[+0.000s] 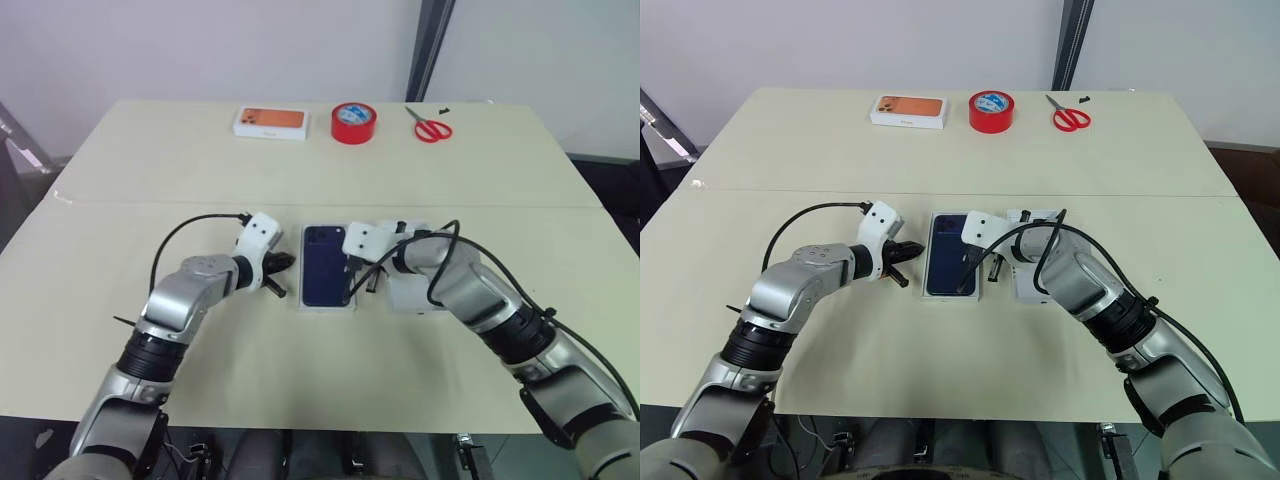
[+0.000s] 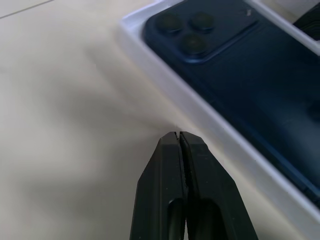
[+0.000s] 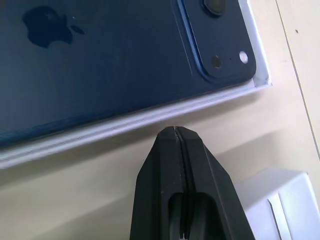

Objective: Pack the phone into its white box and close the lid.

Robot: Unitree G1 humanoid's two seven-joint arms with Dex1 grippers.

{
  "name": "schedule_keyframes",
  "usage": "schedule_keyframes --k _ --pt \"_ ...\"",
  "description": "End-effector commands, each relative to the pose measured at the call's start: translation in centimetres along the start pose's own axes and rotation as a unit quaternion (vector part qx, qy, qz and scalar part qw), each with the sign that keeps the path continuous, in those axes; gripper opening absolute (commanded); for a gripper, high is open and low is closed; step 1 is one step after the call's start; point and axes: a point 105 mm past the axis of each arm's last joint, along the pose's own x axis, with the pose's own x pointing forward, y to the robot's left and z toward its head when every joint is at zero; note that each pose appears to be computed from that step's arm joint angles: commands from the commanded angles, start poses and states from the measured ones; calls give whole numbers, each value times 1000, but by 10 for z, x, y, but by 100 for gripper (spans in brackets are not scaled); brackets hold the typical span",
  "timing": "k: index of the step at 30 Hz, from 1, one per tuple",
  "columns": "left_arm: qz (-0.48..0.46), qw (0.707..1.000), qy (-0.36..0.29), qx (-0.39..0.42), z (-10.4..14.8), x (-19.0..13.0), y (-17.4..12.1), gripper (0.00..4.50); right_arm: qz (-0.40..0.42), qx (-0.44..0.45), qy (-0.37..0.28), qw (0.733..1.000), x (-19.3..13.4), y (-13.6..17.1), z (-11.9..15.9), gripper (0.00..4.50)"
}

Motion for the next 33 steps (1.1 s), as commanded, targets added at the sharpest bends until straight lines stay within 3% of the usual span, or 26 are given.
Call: schedule_keyframes --k 1,17,26,33 --pt "-44 999 -4 19 9 7 -21 11 10 -19 -33 999 -10 3 14 0" --pt "-239 967 33 75 8 13 -107 11 65 -33 14 997 -56 23 -30 0" --pt "-253 964 36 72 13 29 -121 11 73 -19 46 996 -71 29 -52 0" --pt "-228 971 31 61 14 32 -111 11 80 -20 49 995 -73 33 -54 0"
